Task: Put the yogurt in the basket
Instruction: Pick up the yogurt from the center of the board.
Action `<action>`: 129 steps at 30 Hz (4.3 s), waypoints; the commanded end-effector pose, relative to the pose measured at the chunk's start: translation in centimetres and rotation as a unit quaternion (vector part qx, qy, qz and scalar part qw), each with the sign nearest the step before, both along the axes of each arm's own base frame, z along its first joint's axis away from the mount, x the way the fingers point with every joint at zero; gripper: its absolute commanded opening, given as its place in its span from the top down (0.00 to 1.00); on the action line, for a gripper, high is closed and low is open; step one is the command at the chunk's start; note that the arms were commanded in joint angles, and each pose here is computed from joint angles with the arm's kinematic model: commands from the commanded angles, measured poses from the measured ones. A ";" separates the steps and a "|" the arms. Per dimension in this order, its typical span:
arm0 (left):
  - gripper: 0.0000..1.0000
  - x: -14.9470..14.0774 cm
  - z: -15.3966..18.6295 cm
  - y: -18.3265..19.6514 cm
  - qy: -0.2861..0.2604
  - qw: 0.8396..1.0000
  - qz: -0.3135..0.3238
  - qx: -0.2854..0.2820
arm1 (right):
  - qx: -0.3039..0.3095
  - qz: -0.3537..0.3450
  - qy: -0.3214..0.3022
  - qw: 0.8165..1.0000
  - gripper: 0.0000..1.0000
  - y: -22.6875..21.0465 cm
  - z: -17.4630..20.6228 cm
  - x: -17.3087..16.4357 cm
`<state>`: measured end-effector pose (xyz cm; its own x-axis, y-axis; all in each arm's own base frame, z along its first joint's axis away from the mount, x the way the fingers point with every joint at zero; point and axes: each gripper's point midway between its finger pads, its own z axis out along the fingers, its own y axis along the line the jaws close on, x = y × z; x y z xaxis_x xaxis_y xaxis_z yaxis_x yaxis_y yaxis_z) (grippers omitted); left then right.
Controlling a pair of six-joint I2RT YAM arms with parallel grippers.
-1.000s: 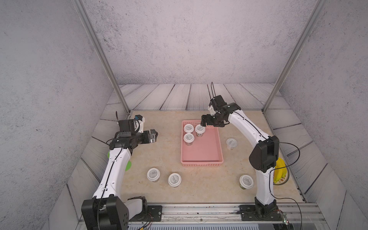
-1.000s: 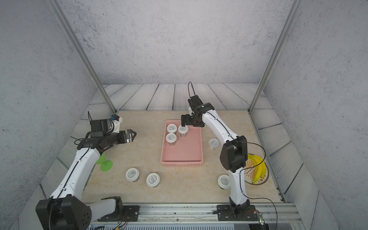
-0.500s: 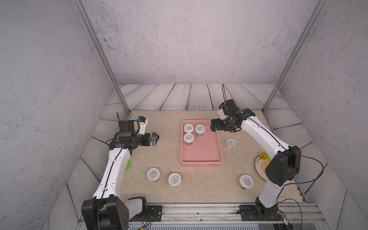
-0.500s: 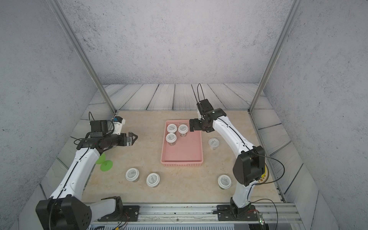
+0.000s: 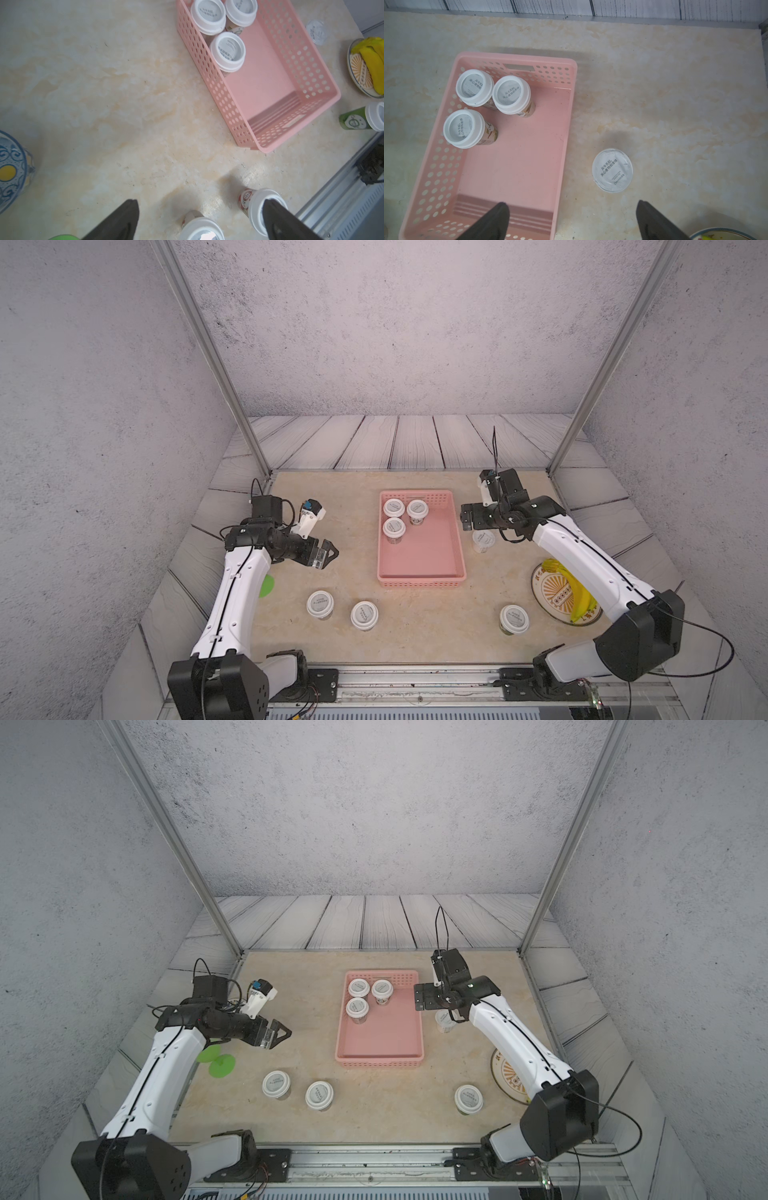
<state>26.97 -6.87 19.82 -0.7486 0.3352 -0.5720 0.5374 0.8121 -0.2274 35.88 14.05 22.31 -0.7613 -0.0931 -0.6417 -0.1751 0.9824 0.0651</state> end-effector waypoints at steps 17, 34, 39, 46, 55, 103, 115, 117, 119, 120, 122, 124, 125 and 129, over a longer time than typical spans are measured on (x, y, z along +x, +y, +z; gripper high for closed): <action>0.01 -8.2 -4.4 0.3 0.130 0.980 -0.140 0.058 | -0.053 -0.026 -0.144 0.988 0.00 -4.3 2.7 -1.6; 0.02 -8.5 -8.9 1.9 0.175 0.966 -0.163 0.102 | -0.063 -0.032 -0.168 0.983 0.00 -5.1 2.8 -2.3; 0.02 -7.9 -9.7 2.0 0.169 0.967 -0.159 0.107 | -0.068 -0.033 -0.168 0.983 0.00 -5.3 2.6 -2.3; 0.02 -8.9 -11.4 2.1 0.192 0.961 -0.170 0.105 | -0.075 -0.036 -0.164 0.983 0.00 -5.4 2.3 -2.2; 0.00 -9.7 -12.1 1.9 0.199 0.958 -0.182 0.098 | -0.077 -0.037 -0.158 0.984 0.00 -5.4 1.8 -2.0; 0.24 -5.8 -7.0 0.1 0.159 0.973 -0.157 0.066 | -0.083 -0.031 -0.146 0.985 0.00 -5.1 1.2 -1.6; 0.24 -3.0 -2.8 -4.5 0.112 0.975 -0.186 0.050 | -0.089 -0.039 -0.150 0.984 0.00 -5.6 1.8 -2.0; 0.24 -2.8 -2.3 -5.5 0.112 0.974 -0.194 0.043 | -0.086 -0.038 -0.154 0.984 0.00 -5.7 1.8 -2.2; 0.24 -2.2 -1.8 -6.5 0.109 0.974 -0.196 0.035 | -0.083 -0.036 -0.155 0.984 0.00 -5.6 1.8 -2.2; 0.24 -1.8 -1.6 -7.0 0.106 0.974 -0.196 0.034 | -0.084 -0.038 -0.155 0.984 0.00 -5.7 1.9 -2.3; 0.24 -1.2 -1.2 -8.1 0.105 0.975 -0.195 0.032 | -0.087 -0.040 -0.152 0.984 0.00 -5.8 1.9 -2.4; 0.25 -0.7 -0.9 -9.3 0.108 0.974 -0.198 0.031 | -0.086 -0.041 -0.156 0.983 0.00 -5.9 2.0 -2.5; 0.26 -0.4 -0.7 -9.8 0.107 0.974 -0.198 0.031 | -0.084 -0.039 -0.157 0.983 0.00 -5.8 1.9 -2.6; 0.31 1.4 -0.3 -11.7 0.115 0.977 -0.175 0.028 | -0.087 -0.043 -0.157 0.983 0.00 -6.1 2.2 -2.9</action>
<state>27.51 -17.42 18.83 -0.6412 0.6664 -0.3806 0.7674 0.5610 -0.3106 33.55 8.68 24.26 -0.5381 -0.1639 -0.8268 -0.0963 0.9864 -0.1329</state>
